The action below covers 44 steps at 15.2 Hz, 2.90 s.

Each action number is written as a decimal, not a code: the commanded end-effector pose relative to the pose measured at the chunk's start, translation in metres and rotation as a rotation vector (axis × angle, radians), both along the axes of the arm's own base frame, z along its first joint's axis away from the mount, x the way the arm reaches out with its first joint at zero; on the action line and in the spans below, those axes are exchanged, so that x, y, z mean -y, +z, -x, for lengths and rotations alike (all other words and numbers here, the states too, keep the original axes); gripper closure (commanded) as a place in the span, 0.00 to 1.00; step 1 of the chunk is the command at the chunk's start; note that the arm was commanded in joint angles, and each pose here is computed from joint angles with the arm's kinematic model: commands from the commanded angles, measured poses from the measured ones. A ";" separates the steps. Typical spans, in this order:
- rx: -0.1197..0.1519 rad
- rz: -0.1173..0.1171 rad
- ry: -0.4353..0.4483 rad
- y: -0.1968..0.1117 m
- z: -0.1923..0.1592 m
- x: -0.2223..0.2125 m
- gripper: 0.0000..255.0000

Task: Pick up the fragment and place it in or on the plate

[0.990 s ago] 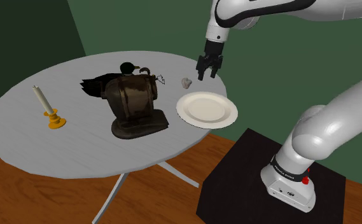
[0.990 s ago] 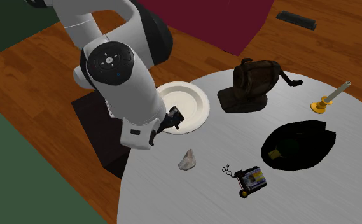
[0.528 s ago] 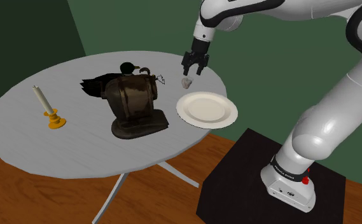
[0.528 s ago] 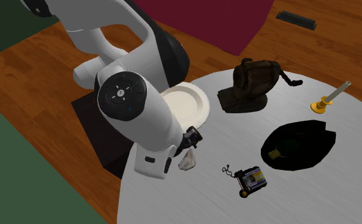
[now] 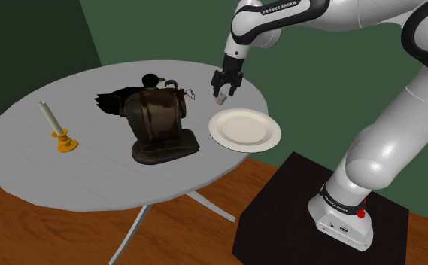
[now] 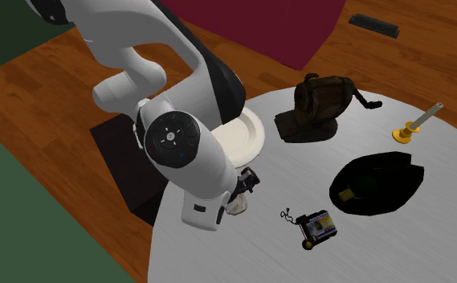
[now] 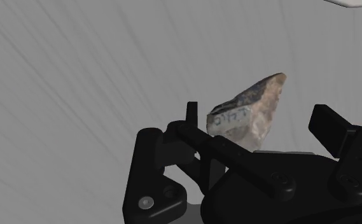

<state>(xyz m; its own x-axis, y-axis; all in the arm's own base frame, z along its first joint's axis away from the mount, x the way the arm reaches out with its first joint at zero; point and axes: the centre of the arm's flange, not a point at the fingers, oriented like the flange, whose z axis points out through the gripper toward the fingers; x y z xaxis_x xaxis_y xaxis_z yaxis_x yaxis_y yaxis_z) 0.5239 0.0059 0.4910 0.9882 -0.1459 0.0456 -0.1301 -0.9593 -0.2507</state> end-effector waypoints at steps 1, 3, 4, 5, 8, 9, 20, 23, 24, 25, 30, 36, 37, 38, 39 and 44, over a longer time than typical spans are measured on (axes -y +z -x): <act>0.000 0.000 0.000 -0.003 -0.001 0.000 0.00; 0.000 0.000 0.000 -0.003 -0.001 0.000 0.00; 0.000 0.000 0.000 -0.003 -0.001 0.000 0.00; 0.000 0.000 0.000 -0.003 -0.001 0.000 0.00; 0.000 0.000 0.000 -0.003 -0.001 0.000 1.00; 0.000 0.000 0.000 -0.003 -0.001 0.000 1.00; -0.008 0.059 0.002 0.013 -0.011 -0.013 0.00; -0.046 0.235 0.015 0.039 -0.043 -0.058 0.00; -0.046 0.239 0.015 0.040 -0.044 -0.059 0.00; -0.046 0.239 0.015 0.035 -0.044 -0.059 0.00; -0.046 0.239 0.015 0.008 -0.045 -0.059 0.00; -0.046 0.239 0.015 0.000 -0.045 -0.059 0.00; -0.046 0.239 0.015 0.000 -0.045 -0.059 0.00; -0.046 0.239 0.015 0.000 -0.045 -0.059 0.00; -0.047 0.239 0.015 0.000 -0.045 -0.060 0.00; -0.047 0.239 0.015 0.000 -0.045 -0.060 1.00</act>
<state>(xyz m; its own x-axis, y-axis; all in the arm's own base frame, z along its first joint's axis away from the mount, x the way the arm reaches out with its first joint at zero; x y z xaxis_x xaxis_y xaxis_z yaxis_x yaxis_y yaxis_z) 0.5688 0.0654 0.4910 0.9921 -0.1218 0.0314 -0.1215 -0.9925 -0.0105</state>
